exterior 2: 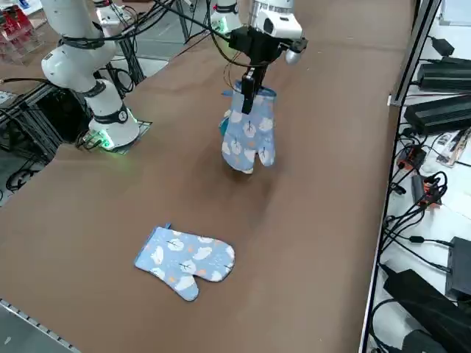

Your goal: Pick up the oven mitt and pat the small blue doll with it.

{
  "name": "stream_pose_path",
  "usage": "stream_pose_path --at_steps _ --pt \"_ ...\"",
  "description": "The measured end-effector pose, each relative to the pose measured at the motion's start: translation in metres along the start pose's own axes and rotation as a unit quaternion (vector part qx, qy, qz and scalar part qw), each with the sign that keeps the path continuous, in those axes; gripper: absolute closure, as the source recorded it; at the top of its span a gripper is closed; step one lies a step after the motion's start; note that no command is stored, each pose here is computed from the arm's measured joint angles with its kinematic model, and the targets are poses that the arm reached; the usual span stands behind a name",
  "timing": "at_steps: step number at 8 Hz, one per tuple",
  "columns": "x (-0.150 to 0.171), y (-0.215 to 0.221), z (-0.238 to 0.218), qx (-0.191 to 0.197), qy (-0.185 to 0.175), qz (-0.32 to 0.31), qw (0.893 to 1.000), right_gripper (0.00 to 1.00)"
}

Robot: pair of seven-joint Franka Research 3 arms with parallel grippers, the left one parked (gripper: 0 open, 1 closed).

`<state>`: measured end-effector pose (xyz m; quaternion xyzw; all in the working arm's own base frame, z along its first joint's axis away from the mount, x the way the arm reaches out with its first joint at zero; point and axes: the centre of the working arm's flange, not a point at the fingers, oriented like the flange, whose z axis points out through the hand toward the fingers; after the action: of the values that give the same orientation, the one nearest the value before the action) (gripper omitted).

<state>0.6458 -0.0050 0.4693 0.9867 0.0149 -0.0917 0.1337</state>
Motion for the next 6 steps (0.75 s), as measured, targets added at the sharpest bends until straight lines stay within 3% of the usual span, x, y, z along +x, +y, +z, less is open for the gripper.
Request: stream_pose_path --at_steps 2,4,6 --pt "0.001 0.027 -0.013 -0.001 0.014 0.024 1.000 0.97" --pt "-0.005 0.045 -0.002 -0.010 -0.018 0.037 0.999 0.97" --pt "-0.006 0.033 0.007 -0.007 -0.046 0.047 0.998 0.97"
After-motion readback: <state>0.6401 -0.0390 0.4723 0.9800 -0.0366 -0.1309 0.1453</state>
